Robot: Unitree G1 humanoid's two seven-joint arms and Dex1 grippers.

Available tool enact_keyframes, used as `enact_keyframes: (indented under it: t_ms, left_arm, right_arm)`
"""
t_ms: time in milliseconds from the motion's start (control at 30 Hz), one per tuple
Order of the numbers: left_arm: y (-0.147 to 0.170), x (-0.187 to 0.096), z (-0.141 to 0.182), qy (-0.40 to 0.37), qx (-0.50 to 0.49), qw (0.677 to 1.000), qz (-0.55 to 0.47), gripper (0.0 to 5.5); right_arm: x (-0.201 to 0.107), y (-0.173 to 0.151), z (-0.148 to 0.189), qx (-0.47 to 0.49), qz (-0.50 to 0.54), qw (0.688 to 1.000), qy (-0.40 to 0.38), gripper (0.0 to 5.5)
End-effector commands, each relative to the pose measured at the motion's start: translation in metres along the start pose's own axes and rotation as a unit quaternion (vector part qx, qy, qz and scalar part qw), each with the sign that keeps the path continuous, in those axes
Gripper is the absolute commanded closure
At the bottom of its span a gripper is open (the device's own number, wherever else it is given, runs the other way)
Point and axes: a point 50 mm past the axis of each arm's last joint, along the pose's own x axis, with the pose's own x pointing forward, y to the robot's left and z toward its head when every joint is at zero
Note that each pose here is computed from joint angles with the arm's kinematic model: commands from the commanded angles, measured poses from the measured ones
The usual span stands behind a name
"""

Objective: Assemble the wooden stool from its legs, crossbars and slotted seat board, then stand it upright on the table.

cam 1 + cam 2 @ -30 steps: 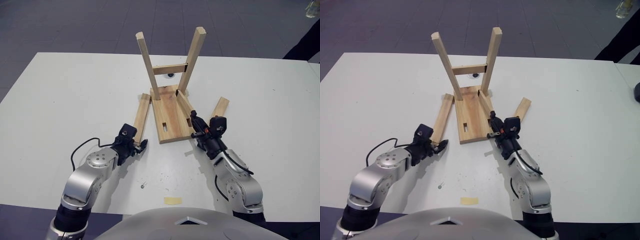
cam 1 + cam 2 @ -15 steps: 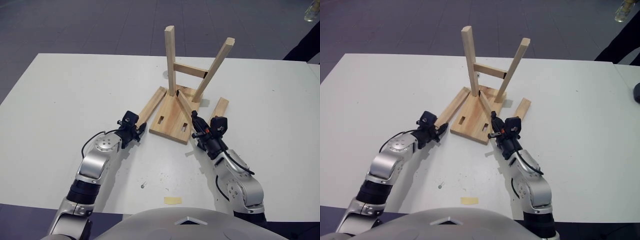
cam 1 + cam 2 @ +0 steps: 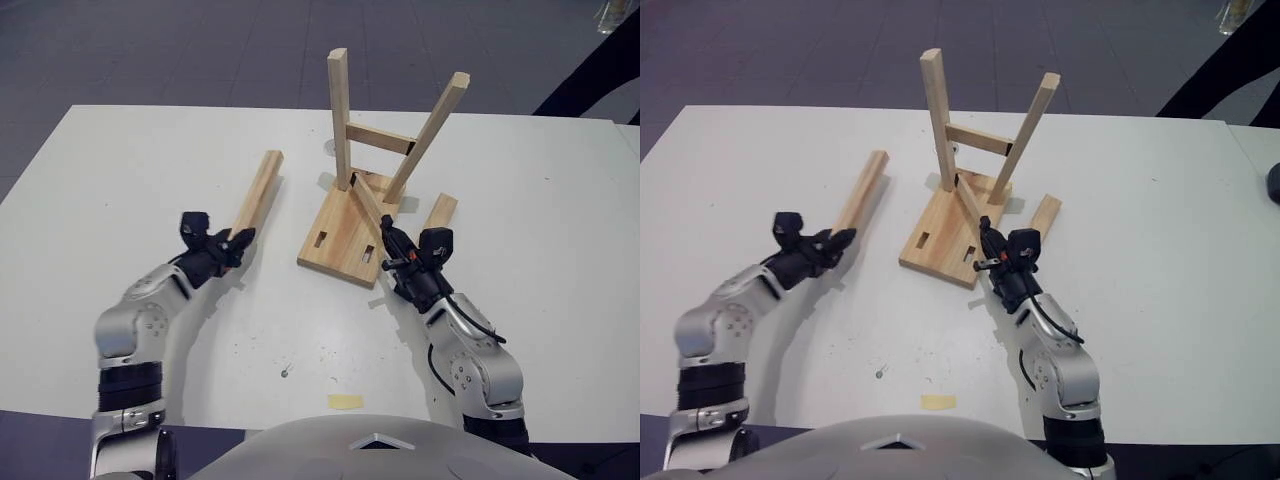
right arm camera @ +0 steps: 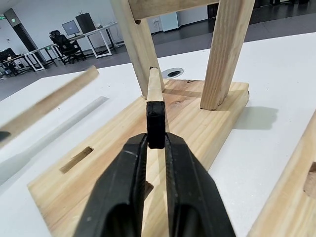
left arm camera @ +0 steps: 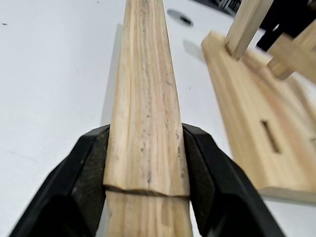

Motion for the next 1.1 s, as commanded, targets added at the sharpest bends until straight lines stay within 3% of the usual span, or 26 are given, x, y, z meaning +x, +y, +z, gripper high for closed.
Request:
enact_keyframes:
  t_ms: [33,233,367,567,933,967,1100]
  left_arm:
    - [-0.033,-0.008,0.025,-0.033,-0.142,0.985,-0.093,3.46]
    - [-0.067,0.009,0.013,-0.057,-0.368,0.924,-0.083,3.46]
    - [-0.083,0.024,0.02,-0.078,-0.447,0.889,-0.064,3.46]
    - [-0.093,0.028,0.022,-0.103,-0.474,0.874,-0.034,3.46]
    - [-0.096,0.022,0.025,-0.119,-0.467,0.876,-0.027,3.46]
    - [-0.097,0.022,0.026,-0.119,-0.467,0.876,-0.027,3.46]
    - [-0.102,0.02,0.031,-0.128,-0.473,0.87,-0.047,3.46]
  right_arm:
    - [0.001,-0.001,0.011,0.019,0.02,0.999,-0.029,5.11]
    - [-0.018,-0.007,0.024,0.113,0.044,0.99,-0.073,5.11]
    - [-0.041,-0.02,0.019,0.199,0.006,0.977,-0.078,5.11]
    - [-0.068,-0.041,0.01,0.258,-0.064,0.962,-0.062,5.11]
    - [-0.07,-0.065,-0.001,0.395,-0.164,0.9,-0.083,5.12]
    - [-0.07,-0.065,-0.001,0.396,-0.166,0.899,-0.082,4.74]
    - [-0.065,-0.069,0.011,0.387,-0.164,0.902,-0.097,4.2]
